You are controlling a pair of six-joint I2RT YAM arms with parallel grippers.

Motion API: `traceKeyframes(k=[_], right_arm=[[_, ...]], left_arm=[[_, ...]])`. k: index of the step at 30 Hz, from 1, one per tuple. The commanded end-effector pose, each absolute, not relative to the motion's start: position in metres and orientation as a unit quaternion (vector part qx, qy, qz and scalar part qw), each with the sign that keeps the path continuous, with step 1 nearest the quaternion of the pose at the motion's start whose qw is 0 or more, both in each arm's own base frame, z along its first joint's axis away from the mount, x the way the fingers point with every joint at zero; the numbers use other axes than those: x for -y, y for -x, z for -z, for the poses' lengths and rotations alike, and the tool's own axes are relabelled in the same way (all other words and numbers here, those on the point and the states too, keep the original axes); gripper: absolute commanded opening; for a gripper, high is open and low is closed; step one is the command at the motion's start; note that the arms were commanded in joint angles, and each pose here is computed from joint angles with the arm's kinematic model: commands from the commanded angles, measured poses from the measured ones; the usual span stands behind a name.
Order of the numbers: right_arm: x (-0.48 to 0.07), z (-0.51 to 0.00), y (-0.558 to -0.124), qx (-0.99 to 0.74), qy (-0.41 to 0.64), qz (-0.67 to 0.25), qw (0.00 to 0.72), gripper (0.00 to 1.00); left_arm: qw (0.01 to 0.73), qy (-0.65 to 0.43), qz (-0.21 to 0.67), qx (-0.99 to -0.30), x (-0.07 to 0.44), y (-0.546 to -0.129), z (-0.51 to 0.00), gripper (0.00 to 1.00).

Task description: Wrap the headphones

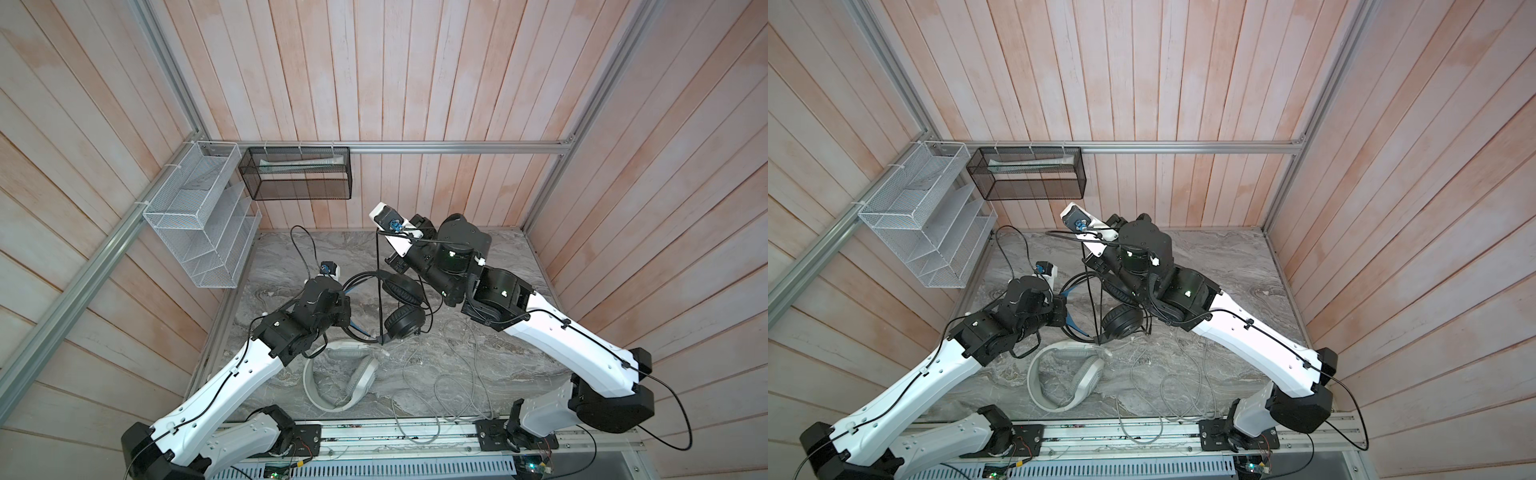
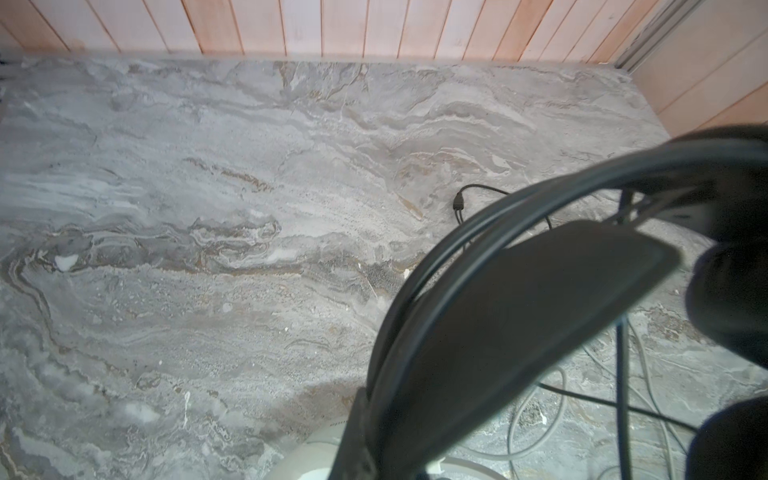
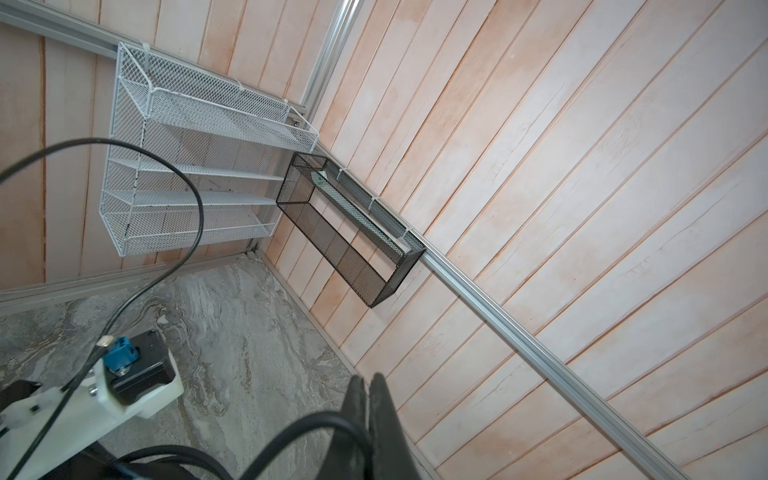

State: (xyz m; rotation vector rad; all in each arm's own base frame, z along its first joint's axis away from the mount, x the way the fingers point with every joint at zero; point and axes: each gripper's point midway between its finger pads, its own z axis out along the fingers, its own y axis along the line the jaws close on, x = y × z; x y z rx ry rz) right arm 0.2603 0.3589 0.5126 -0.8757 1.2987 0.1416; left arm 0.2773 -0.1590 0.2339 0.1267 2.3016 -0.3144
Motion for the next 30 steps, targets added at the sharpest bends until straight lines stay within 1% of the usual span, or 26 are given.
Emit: traceKeyframes(k=[1, 7, 11, 14, 18, 19, 21, 24, 27, 30], right_arm=[[-0.346, -0.541, -0.251, -0.565, 0.364, -0.064, 0.738, 0.00], [-0.357, -0.534, -0.236, -0.551, 0.389, -0.059, 0.736, 0.00], [-0.367, -0.530, -0.221, -0.534, 0.414, -0.073, 0.734, 0.00], [-0.371, -0.527, -0.215, -0.527, 0.424, -0.076, 0.733, 0.00], [-0.373, -0.523, -0.219, -0.528, 0.427, -0.057, 0.732, 0.00], [-0.373, -0.523, -0.221, -0.529, 0.426, -0.050, 0.732, 0.00], [-0.374, -0.522, -0.227, -0.534, 0.426, -0.031, 0.730, 0.00], [-0.377, -0.524, -0.228, -0.537, 0.432, -0.027, 0.724, 0.00], [-0.380, -0.528, -0.219, -0.531, 0.442, -0.052, 0.721, 0.00], [-0.383, -0.529, -0.204, -0.521, 0.456, -0.074, 0.718, 0.00]], left_arm=[[0.376, -0.026, 0.178, -0.909, 0.168, -0.279, -0.243, 0.00], [0.349, 0.043, 0.214, -0.911, 0.147, -0.290, -0.238, 0.00], [0.334, 0.088, 0.208, -0.915, 0.131, -0.298, -0.230, 0.00], [0.317, 0.116, 0.223, -0.914, 0.125, -0.303, -0.223, 0.00], [0.321, 0.096, 0.227, -0.914, 0.129, -0.308, -0.223, 0.00], [0.325, 0.086, 0.220, -0.916, 0.130, -0.308, -0.222, 0.00], [0.340, 0.071, 0.171, -0.922, 0.124, -0.307, -0.219, 0.00], [0.344, 0.085, 0.102, -0.929, 0.104, -0.306, -0.206, 0.00], [0.345, 0.104, 0.069, -0.930, 0.085, -0.306, -0.195, 0.00], [0.349, 0.123, 0.056, -0.927, 0.067, -0.309, -0.191, 0.00]])
